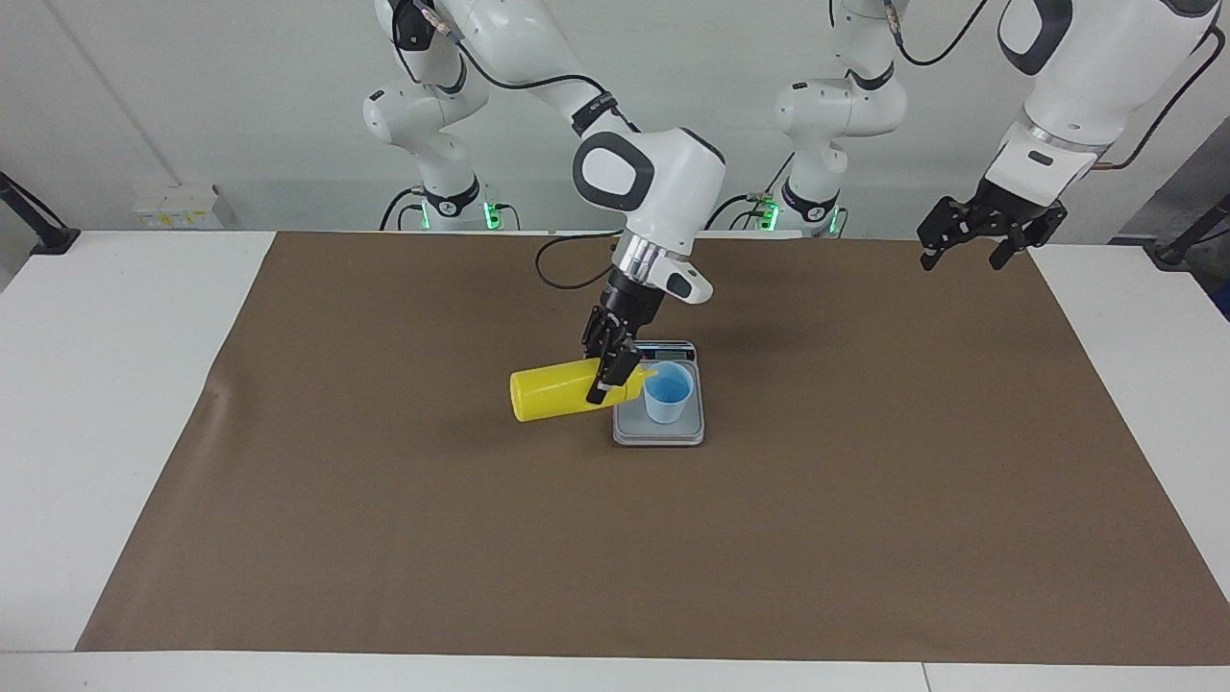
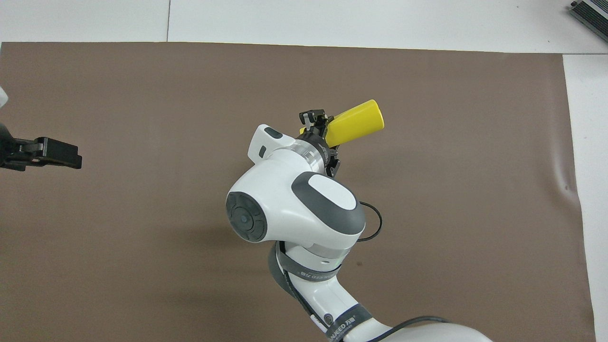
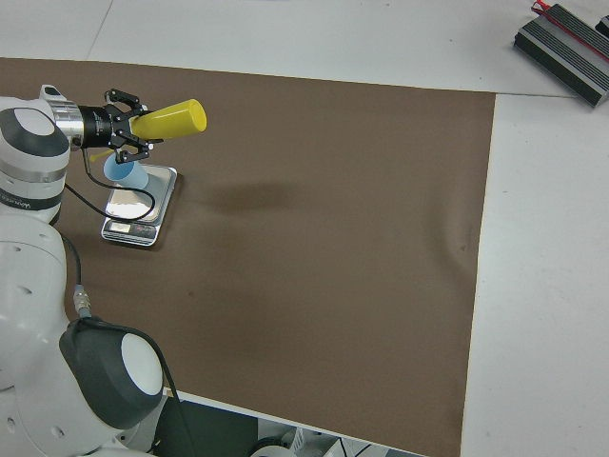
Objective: Pour seasoning into cup on scale with both arms
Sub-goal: 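Carry the yellow bottle back and set it down with the right gripper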
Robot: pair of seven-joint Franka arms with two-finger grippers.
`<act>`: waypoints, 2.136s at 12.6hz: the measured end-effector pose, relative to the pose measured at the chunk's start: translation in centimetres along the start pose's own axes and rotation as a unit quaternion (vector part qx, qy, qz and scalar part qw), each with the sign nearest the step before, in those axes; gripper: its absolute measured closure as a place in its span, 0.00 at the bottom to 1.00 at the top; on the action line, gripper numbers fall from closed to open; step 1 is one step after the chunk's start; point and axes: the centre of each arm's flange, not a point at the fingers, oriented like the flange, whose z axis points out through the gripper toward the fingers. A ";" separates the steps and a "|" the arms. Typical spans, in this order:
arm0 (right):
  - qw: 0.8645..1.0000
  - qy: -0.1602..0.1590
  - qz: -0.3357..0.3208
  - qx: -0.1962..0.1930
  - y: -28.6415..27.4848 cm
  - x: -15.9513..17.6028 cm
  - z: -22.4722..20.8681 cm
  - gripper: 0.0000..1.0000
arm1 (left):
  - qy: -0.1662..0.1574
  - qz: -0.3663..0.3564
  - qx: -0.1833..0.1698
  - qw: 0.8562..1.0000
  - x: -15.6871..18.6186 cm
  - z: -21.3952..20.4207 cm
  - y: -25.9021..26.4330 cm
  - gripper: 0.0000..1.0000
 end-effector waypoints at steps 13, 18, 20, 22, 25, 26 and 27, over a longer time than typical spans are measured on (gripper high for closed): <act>0.921 0.172 0.313 0.157 -1.2 -17.7 2.4 0.45 | 0.000 -0.005 0.000 1.000 0.0 0.0 -0.5 0.00; 0.851 0.256 0.404 0.218 -2.8 -23.3 6.7 0.45 | 0.000 -0.005 0.000 1.000 0.0 0.0 -0.5 0.00; 0.826 0.293 0.426 0.225 -4.0 -25.7 9.1 0.45 | 0.000 -0.005 0.000 1.000 0.0 0.0 -0.5 0.00; 0.820 0.314 0.424 0.224 -5.5 -28.1 10.9 0.45 | 0.000 -0.005 0.000 1.000 0.0 0.0 -0.5 0.00; 0.808 0.347 0.422 0.220 -8.0 -31.2 13.1 0.45 | 0.000 -0.005 0.000 1.000 0.0 0.0 -0.5 0.00; 0.802 0.362 0.423 0.218 -8.8 -31.7 13.8 0.45 | 0.000 -0.005 0.000 1.000 0.0 0.0 -0.5 0.00; 0.795 0.378 0.425 0.214 -9.6 -32.3 14.7 0.45 | 0.000 -0.005 0.000 1.000 0.0 0.0 -0.5 0.00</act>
